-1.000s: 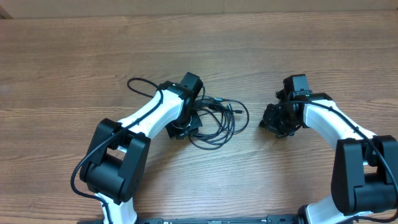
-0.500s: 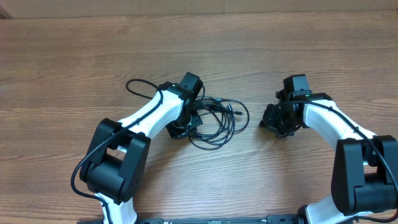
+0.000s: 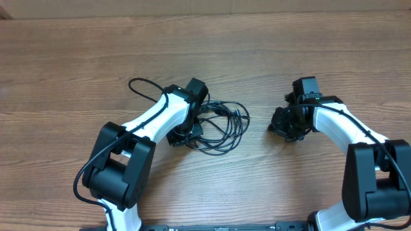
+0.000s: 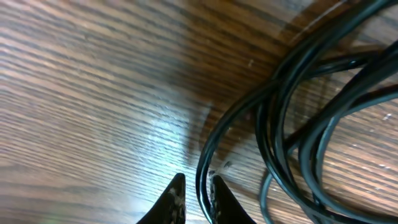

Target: Untangle cables

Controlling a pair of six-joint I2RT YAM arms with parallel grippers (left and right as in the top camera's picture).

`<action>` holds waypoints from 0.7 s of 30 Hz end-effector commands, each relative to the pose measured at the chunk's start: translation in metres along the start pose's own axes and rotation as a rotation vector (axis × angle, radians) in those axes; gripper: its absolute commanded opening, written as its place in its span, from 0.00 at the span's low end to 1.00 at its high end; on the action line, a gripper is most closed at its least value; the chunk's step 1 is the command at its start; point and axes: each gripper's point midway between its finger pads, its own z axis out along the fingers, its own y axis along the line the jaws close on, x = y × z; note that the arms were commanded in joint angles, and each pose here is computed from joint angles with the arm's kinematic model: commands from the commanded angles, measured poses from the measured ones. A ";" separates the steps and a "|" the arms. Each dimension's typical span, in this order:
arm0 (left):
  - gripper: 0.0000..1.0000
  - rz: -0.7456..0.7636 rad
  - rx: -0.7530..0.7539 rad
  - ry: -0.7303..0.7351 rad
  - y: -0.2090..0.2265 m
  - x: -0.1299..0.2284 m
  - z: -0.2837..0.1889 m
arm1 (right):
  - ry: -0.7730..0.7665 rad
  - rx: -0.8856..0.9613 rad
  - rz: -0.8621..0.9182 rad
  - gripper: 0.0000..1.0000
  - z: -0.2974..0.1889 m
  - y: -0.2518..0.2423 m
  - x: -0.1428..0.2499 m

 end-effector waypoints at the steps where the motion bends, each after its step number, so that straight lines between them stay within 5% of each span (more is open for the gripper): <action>1: 0.15 0.063 -0.049 -0.023 0.009 -0.004 0.003 | -0.018 -0.011 -0.009 0.18 -0.005 0.004 0.000; 10: 0.27 0.052 -0.074 0.007 0.023 -0.004 0.003 | -0.019 -0.011 -0.009 0.18 -0.005 0.004 -0.001; 21: 0.27 -0.095 -0.155 0.064 0.083 -0.025 0.002 | -0.019 -0.012 -0.009 0.19 -0.005 0.004 -0.001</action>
